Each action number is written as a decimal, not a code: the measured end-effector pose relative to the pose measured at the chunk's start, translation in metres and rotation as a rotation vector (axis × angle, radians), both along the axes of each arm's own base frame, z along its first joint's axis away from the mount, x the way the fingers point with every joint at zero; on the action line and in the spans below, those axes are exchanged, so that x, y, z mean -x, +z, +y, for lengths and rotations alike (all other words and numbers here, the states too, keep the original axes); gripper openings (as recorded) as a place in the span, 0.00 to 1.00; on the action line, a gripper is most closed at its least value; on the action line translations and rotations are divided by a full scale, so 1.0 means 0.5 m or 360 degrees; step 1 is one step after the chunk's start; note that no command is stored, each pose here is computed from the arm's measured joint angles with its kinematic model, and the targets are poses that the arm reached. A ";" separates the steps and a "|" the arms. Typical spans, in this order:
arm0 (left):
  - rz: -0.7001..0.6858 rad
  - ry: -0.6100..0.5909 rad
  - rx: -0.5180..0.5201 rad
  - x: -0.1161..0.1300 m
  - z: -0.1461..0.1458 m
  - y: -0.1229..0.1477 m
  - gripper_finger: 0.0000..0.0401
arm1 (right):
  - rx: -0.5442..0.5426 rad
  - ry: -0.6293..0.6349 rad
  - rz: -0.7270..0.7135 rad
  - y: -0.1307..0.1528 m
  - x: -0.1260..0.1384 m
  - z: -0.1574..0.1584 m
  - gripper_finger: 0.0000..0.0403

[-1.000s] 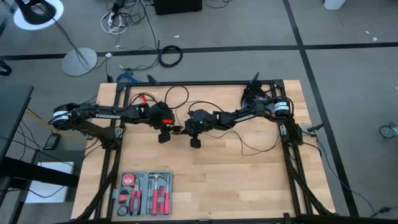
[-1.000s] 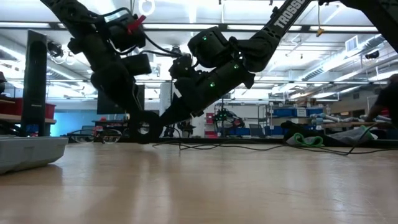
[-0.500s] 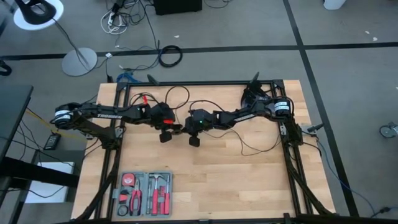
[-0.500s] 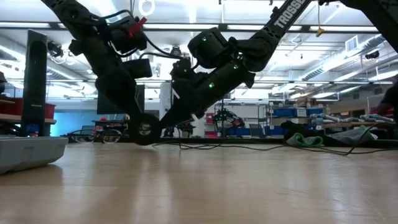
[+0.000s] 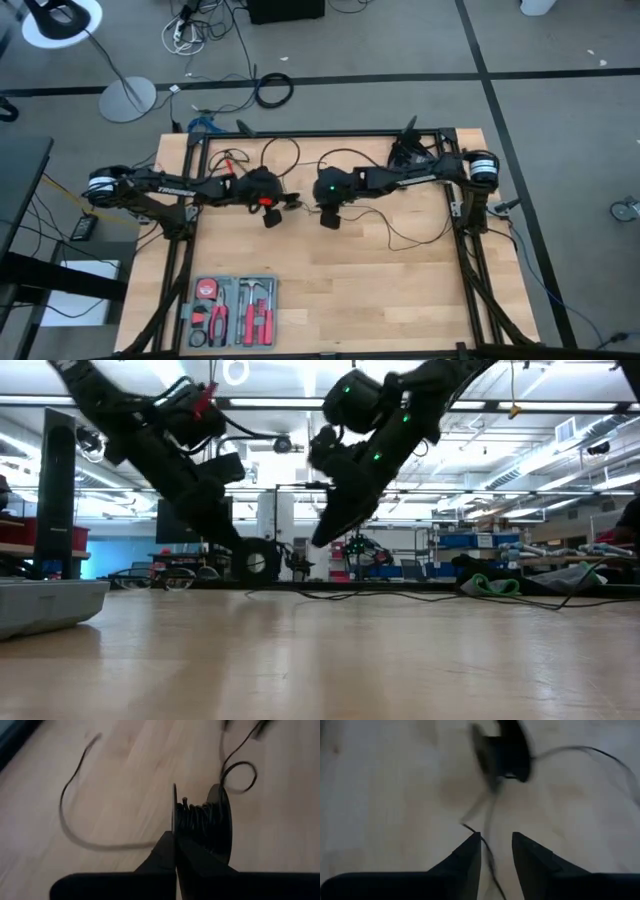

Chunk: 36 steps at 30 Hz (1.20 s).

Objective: Coil cords
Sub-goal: Coil the black wire onto the black spool

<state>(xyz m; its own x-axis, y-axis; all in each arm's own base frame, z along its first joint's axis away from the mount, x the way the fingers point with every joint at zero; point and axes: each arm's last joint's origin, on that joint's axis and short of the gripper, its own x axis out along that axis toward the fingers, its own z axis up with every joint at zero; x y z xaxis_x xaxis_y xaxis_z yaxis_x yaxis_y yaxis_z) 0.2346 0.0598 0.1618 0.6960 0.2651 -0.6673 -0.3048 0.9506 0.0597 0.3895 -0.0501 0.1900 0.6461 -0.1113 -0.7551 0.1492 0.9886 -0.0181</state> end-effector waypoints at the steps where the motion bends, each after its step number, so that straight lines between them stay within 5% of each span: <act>1: -0.0073 -0.0019 -0.0018 0.001 -0.006 -0.007 0.00 | 0.0021 -0.0020 0.0032 0.009 0.010 0.001 0.26; 8: -0.0382 -0.0071 -0.0201 0.029 -0.044 -0.042 0.00 | 0.0064 -0.0164 0.0088 0.024 0.110 0.026 0.20; 16: -0.0311 -0.0266 -0.0980 0.028 -0.040 -0.021 0.00 | -0.0066 -0.0330 -0.0371 -0.013 0.201 0.052 0.15; 23: -0.0248 -0.0302 -0.1237 0.018 -0.036 -0.002 0.00 | -0.0177 -0.0376 -0.0630 -0.036 0.219 0.062 0.15; 30: -0.0270 -0.0287 -0.1212 0.017 -0.037 -0.001 0.00 | -0.0182 -0.0365 -0.0704 -0.029 0.212 0.064 0.14; 36: -0.0625 0.0099 -0.0636 0.009 -0.031 0.013 0.00 | -0.0169 -0.0340 -0.0874 -0.010 0.204 0.063 0.14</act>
<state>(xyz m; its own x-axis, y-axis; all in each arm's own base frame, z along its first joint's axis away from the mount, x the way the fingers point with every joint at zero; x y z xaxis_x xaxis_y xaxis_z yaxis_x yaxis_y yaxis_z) 0.2303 0.0441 0.1686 0.8469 0.4925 -0.2007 -0.4313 0.8568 0.2825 0.2875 -0.0184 0.1850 0.9166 -0.2240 -0.3313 0.3044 0.9280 0.2149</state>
